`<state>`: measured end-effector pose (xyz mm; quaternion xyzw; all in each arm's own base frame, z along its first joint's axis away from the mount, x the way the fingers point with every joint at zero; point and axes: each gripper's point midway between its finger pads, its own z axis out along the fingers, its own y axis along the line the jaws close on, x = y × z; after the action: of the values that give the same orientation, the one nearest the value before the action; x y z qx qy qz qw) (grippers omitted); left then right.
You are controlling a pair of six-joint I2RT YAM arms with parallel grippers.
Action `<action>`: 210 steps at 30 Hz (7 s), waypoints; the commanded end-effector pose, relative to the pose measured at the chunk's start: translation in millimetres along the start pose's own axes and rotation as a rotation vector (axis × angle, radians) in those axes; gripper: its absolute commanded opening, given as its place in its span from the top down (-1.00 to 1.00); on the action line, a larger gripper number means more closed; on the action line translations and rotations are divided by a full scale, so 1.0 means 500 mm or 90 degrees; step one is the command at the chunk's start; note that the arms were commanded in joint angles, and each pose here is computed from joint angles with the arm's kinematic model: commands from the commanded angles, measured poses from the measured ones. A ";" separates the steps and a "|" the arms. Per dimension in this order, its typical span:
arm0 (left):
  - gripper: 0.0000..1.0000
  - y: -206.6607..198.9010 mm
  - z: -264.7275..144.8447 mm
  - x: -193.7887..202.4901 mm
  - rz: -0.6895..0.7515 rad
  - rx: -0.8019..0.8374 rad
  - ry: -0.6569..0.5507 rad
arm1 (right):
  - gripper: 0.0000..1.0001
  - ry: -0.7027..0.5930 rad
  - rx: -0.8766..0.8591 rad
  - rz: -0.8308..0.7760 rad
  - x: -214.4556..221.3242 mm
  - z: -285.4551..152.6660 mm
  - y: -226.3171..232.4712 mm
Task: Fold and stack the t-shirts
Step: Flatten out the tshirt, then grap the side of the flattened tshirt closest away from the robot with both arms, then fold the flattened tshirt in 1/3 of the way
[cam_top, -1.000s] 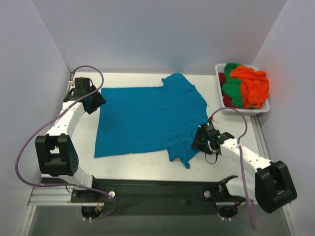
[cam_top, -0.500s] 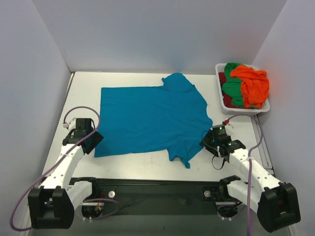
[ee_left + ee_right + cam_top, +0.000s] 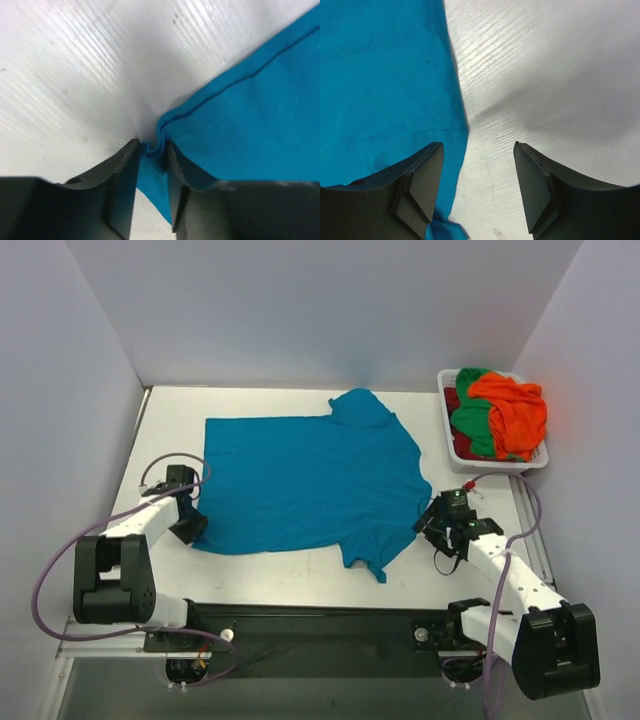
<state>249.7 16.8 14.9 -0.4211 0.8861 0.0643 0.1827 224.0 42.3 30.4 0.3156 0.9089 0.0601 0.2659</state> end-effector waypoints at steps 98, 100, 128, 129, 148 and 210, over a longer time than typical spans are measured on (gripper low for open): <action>1.00 0.026 -0.065 -0.073 -0.067 0.053 -0.139 | -0.11 -0.035 -0.175 -0.300 0.253 -0.169 0.125; 1.00 0.026 -0.067 -0.074 -0.069 0.056 -0.142 | -0.11 -0.039 -0.169 -0.267 0.238 -0.159 0.107; 1.00 0.013 -0.081 -0.063 -0.070 0.100 -0.134 | 0.96 0.070 -0.050 -0.344 0.329 -0.070 0.077; 1.00 0.013 -0.081 -0.062 -0.068 0.100 -0.134 | 1.00 0.067 -0.037 -0.346 0.323 -0.070 0.056; 1.00 0.033 -0.113 -0.057 -0.078 0.116 -0.150 | 1.00 -0.018 -0.109 -0.266 0.184 -0.209 -0.008; 1.00 -0.277 -0.047 -0.246 -0.112 0.183 -0.085 | 1.00 0.024 -0.061 -0.214 -0.187 -0.038 0.237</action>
<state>395.6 9.3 72.5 -0.4646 0.8412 -0.0281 0.2752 339.0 83.4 127.7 0.1509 0.9466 0.0674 0.2767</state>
